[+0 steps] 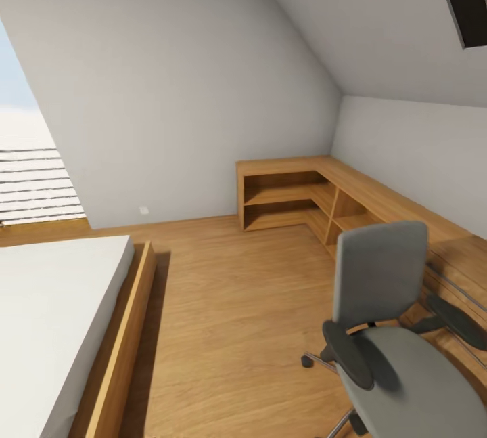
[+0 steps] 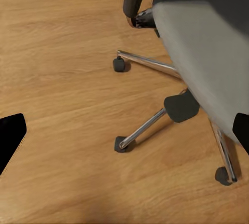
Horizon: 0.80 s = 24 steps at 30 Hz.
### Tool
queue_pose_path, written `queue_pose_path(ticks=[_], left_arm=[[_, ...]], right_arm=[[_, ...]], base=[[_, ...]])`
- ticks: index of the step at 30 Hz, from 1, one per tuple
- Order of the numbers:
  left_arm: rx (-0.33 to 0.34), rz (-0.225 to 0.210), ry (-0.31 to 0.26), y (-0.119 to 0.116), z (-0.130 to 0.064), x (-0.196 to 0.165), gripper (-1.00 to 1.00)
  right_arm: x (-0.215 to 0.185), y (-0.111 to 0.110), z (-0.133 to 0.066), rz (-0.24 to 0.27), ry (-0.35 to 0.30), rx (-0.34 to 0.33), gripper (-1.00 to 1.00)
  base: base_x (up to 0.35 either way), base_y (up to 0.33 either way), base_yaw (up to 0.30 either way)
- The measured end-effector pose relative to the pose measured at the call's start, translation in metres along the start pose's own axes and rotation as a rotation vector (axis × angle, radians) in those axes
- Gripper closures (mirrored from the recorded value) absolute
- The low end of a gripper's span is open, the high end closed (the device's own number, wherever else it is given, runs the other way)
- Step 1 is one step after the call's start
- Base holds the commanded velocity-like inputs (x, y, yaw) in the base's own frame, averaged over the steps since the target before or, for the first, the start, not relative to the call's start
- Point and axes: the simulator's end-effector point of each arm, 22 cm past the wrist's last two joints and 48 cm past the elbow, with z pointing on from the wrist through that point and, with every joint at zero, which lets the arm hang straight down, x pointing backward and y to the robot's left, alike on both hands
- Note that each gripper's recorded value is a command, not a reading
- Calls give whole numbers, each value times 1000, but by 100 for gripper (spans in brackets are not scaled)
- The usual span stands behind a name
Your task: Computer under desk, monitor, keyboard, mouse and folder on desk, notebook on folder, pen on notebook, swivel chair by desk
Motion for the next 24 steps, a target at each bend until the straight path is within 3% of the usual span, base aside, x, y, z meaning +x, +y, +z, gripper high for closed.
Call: queue_pose_path(ticks=[18, 24], left_arm=[[7, 5, 0, -4, -1, 1, -100], [8, 6, 0, -4, -1, 1, -100]], right_arm=[[0, 0, 0, 0, 0, 0, -100], [0, 0, 0, 0, 1, 0, -100]], base=[[0, 0, 273], [0, 0, 62]])
